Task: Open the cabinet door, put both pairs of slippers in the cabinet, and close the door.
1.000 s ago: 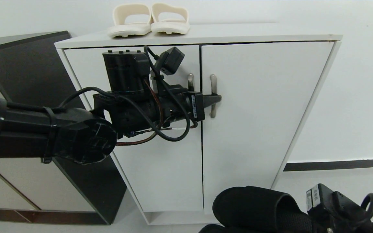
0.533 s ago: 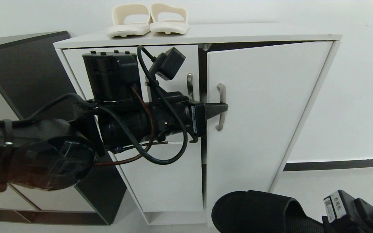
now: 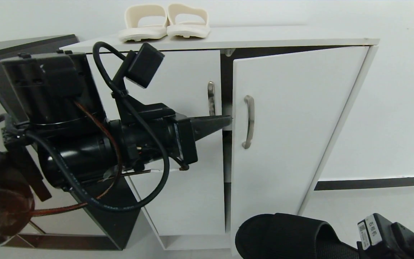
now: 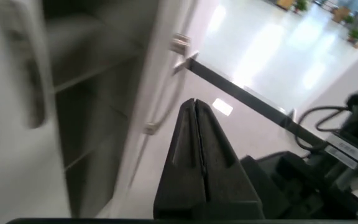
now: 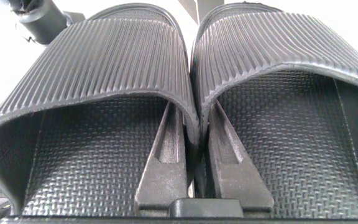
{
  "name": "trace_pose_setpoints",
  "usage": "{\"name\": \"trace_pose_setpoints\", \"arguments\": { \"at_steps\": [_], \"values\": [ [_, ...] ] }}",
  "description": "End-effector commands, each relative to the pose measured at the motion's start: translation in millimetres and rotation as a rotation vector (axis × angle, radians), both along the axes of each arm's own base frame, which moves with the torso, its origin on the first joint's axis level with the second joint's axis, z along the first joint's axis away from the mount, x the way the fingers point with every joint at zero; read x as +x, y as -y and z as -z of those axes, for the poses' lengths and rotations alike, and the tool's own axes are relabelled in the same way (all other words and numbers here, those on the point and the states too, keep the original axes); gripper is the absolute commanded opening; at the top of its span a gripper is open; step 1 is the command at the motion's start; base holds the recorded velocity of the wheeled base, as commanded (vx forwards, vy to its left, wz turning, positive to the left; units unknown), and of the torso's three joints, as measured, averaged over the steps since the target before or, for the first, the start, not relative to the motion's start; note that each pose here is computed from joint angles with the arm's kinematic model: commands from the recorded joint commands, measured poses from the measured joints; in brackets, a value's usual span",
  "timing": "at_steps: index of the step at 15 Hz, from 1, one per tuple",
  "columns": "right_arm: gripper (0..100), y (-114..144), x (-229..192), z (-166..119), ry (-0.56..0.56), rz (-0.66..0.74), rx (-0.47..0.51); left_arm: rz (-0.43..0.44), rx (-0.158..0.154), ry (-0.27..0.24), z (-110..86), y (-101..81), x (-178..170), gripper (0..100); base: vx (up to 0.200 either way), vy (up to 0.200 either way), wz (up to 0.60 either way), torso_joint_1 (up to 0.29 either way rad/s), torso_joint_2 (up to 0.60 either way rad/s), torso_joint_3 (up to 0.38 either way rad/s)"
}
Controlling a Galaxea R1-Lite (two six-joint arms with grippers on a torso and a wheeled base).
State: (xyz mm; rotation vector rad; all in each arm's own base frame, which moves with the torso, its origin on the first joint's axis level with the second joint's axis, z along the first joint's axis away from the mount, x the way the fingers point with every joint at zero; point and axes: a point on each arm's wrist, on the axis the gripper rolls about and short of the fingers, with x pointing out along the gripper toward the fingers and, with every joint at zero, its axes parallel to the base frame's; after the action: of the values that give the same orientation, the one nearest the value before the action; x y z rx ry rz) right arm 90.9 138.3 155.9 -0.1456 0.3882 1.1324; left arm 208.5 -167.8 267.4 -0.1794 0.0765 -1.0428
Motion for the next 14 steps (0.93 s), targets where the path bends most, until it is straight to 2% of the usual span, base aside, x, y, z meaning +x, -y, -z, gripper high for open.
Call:
{"name": "trace_pose_setpoints", "arguments": {
  "at_steps": [1,4,8,14],
  "values": [
    [0,-0.7,0.4,0.6,-0.002,0.0,-0.004,-0.066,0.0,-0.02,3.1,-7.6,22.5,0,0.0,0.0,0.0,0.0,0.0,0.0],
    [0,2.5,-2.0,2.1,-0.041,0.001,-0.062,-0.088,-0.003,-0.041,7.9,4.2,52.1,0,0.0,0.0,0.0,0.0,0.0,0.0],
    [0,4.5,-3.4,-3.2,-0.053,0.002,-0.08,-0.074,-0.007,-0.036,8.6,18.8,67.9,0,0.0,0.0,0.0,0.0,0.0,0.0],
    [0,3.6,-2.7,-1.0,-0.06,0.004,-0.092,-0.046,-0.008,-0.036,8.6,28.7,64.4,0,0.0,0.0,0.0,0.0,0.0,0.0]
  ]
}}
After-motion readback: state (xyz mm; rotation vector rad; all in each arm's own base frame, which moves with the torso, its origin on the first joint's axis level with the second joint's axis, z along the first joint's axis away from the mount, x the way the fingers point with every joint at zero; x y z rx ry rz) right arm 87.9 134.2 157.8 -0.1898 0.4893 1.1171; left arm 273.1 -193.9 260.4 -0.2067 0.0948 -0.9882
